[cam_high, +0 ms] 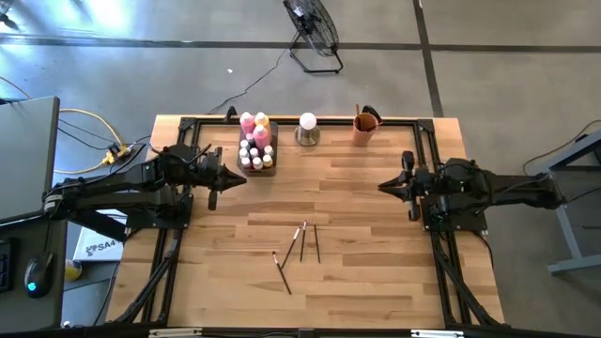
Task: Pick & Place Paint Supplies
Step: Put the silver paintbrush into the orange cup
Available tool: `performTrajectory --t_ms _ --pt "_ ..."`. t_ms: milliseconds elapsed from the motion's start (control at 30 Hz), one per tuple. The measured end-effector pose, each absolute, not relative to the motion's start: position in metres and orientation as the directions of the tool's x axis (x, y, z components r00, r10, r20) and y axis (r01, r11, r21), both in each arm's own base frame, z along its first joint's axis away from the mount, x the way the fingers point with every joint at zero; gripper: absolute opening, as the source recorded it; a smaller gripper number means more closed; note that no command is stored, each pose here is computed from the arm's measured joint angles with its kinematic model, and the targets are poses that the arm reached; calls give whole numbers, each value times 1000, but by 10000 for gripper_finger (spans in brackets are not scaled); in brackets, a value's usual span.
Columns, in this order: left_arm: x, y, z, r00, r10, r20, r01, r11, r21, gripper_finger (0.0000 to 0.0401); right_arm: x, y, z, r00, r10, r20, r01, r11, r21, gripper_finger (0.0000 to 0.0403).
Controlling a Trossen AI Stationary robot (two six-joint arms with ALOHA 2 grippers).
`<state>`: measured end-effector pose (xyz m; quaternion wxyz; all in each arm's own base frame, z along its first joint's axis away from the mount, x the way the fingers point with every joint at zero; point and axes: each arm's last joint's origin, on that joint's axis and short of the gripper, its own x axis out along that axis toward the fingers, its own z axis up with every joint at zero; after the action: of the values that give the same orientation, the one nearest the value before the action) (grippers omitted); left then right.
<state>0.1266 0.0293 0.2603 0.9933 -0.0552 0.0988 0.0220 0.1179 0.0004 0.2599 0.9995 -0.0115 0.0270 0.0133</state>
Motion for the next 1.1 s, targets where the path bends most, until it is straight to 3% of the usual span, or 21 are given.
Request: performTrajectory --t_ms 167,367,533,800,1100 --pt "133 31 258 976 32 -216 -57 992 -109 3 106 1 258 997 37 -69 -38 999 -21 20" --pt "149 36 256 979 33 -199 -60 990 -129 3 94 5 265 984 176 9 -174 978 -117 19" --pt "162 39 257 987 -1 -160 -19 992 -123 3 89 3 267 993 112 42 -105 984 -143 11" --pt "173 41 251 982 56 -179 -87 982 -170 3 92 2 250 993 79 -91 -82 996 -28 3" --pt "189 3 246 980 60 -190 -92 982 -166 3 105 1 218 999 48 -22 -49 998 -44 2"
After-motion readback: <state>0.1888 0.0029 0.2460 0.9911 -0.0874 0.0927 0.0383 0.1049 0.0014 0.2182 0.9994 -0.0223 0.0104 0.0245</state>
